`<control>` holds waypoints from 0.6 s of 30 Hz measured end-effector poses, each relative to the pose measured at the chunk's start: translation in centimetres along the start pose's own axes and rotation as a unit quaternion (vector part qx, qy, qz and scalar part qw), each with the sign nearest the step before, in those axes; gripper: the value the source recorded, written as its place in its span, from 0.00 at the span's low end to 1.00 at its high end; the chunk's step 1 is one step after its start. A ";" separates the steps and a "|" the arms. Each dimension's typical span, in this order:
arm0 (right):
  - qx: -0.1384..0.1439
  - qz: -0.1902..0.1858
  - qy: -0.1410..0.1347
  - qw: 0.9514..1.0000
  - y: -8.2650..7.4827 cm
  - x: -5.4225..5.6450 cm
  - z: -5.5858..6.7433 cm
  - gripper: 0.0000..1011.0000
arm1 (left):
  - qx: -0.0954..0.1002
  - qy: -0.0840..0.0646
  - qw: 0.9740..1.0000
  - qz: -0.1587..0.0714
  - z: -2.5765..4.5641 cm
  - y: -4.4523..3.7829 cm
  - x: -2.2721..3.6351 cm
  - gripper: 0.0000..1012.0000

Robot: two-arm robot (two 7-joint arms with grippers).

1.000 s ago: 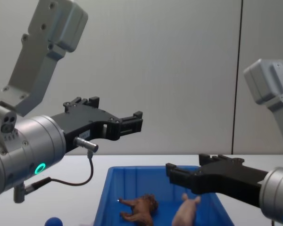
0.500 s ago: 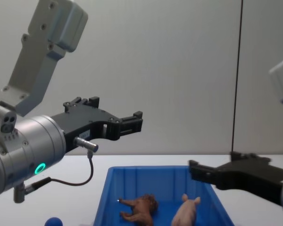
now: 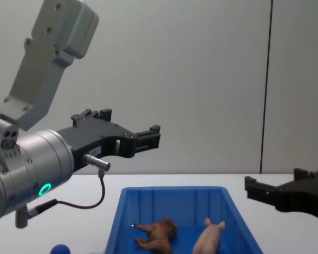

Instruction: Pick up the two dolls from the table and place them into the box.

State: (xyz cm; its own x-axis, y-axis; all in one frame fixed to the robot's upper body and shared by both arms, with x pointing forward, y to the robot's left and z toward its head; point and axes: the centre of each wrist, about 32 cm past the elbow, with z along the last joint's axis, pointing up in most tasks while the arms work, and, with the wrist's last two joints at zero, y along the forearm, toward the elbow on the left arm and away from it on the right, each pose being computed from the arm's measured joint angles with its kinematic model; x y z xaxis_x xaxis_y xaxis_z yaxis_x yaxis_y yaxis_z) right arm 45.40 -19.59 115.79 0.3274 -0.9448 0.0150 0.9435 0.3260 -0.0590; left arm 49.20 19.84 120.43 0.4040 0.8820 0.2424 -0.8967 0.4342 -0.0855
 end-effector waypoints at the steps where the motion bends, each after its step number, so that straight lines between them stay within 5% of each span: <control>1: 0.000 -0.001 0.000 1.000 -0.1 0.0 0.0 0.99 | 0.000 0.000 1.000 0.000 -0.01 0.01 -0.01 0.99; 8: 0.002 -0.010 0.001 1.000 -0.5 0.3 0.0 0.99 | 0.011 0.003 1.000 0.003 -0.04 0.37 0.01 0.99; 18: 0.004 -0.017 0.002 1.000 -0.8 0.4 -0.1 0.99 | 0.056 0.019 0.998 0.027 -0.19 1.89 0.00 0.99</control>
State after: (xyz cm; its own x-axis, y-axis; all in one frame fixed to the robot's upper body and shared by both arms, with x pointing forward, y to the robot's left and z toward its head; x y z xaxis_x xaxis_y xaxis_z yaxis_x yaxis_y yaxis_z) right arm 44.82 -20.24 115.76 0.2949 -0.9554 0.0138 0.9545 0.2939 -0.0512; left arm 47.53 20.70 120.09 0.3590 0.9110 0.2030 -0.9311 0.3645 0.0106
